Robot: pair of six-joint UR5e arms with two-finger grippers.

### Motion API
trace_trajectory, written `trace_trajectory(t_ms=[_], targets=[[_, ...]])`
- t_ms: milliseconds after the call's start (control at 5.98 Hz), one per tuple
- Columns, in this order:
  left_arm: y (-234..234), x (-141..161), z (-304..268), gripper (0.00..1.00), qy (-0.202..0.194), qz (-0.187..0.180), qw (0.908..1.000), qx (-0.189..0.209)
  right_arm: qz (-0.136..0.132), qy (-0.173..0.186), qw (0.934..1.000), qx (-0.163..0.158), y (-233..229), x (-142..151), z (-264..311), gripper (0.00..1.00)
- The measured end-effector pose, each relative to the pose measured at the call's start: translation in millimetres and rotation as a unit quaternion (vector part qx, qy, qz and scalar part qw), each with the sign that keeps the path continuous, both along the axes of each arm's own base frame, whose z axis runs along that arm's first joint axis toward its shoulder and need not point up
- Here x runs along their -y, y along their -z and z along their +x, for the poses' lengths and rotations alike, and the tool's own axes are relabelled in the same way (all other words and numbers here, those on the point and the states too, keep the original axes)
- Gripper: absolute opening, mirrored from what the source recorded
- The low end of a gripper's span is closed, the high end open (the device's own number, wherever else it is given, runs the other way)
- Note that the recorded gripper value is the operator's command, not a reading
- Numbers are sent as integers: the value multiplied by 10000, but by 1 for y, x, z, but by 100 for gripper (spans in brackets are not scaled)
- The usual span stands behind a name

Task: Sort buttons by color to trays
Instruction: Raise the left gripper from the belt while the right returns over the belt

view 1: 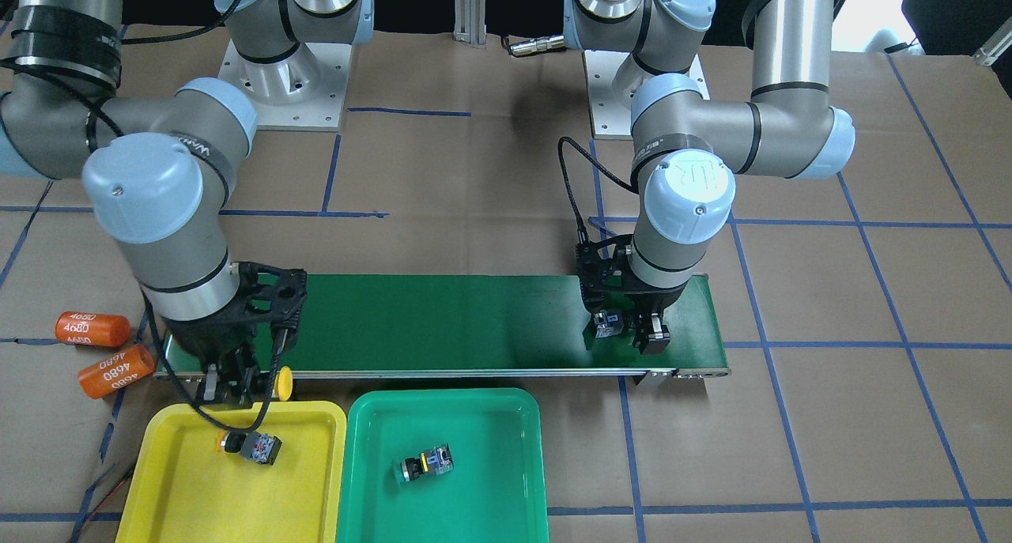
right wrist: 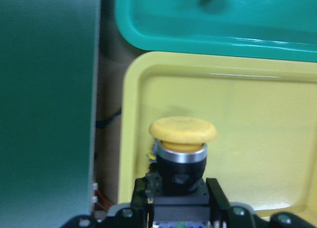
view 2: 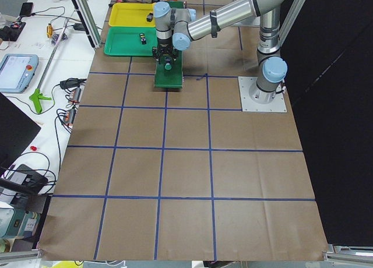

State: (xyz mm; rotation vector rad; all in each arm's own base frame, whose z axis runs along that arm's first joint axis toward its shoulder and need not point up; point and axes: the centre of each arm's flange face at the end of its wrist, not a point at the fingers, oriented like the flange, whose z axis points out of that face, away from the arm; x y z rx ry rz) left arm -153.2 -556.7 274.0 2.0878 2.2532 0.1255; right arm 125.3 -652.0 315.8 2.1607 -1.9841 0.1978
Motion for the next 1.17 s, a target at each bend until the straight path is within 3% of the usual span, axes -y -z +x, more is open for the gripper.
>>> trace_trajectory(t_ms=[167,335,502,669,837,1004,1171], targets=[[-20,-9,-4,82,-494,-44,9988,-31,-40,-74,10000,-34,18,46,-15,13],[-43,-25,-10,91,-1105,-25,9938,-109,10,-143,9999,-52,46,82,-30,36],[-75,-47,-18,92,-1841,-71,9827,-175,126,-145,9998,-37,77,101,-38,99],[-106,-69,-23,93,-2620,-168,9647,-184,202,-128,9997,-23,93,108,-40,100],[-131,-85,-23,96,-3392,-288,9401,-197,164,-112,9998,-31,84,109,-41,100],[-152,-90,-22,98,-4236,-420,9046,-231,183,-87,9998,-33,52,101,-41,100],[-172,-85,-22,98,-5051,-485,8614,-224,369,-42,9993,-3,9,81,-37,100]])
